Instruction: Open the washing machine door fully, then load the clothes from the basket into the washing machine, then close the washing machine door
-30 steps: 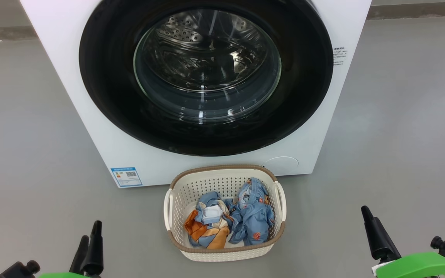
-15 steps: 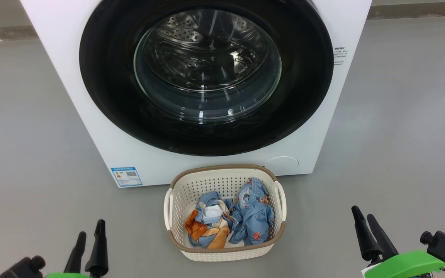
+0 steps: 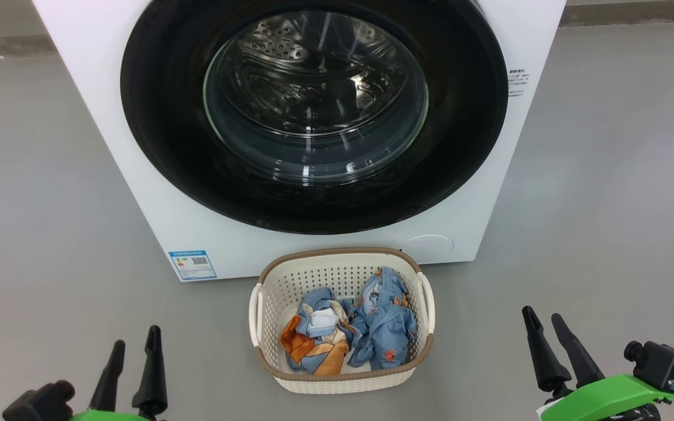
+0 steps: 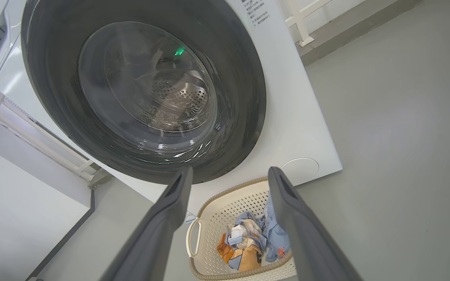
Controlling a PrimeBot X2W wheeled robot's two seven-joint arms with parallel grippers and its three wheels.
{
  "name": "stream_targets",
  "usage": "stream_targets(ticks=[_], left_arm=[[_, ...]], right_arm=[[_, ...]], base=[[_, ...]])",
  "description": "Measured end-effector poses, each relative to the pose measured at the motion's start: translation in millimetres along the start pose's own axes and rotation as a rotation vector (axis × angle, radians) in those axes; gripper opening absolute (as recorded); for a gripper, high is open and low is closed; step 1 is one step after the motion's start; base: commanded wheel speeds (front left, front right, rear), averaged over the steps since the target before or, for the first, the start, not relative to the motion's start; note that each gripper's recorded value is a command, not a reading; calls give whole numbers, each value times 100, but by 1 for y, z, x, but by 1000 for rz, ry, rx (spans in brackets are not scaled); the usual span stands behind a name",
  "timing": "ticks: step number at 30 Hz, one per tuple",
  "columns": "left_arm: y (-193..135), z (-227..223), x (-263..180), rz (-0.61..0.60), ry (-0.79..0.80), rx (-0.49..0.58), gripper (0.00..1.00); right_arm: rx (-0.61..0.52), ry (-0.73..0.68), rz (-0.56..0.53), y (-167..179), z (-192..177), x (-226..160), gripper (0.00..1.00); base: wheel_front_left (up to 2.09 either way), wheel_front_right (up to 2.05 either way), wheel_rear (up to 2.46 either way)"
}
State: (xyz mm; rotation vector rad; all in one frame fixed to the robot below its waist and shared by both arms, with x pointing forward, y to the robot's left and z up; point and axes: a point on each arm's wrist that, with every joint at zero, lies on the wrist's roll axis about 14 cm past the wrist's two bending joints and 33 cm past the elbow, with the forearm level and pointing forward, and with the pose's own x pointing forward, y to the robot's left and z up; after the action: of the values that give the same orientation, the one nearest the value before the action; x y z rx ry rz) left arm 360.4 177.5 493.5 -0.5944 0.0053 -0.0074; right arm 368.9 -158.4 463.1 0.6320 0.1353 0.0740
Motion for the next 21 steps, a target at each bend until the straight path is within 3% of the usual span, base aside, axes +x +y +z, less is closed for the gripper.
stream_targets(ticks=[21], left_arm=[[-11, 7, -5, -61, -39, 226, 100]], right_arm=[[-203, -41, 41, 6, 9, -1, 100]], base=[[0, 0, 0]])
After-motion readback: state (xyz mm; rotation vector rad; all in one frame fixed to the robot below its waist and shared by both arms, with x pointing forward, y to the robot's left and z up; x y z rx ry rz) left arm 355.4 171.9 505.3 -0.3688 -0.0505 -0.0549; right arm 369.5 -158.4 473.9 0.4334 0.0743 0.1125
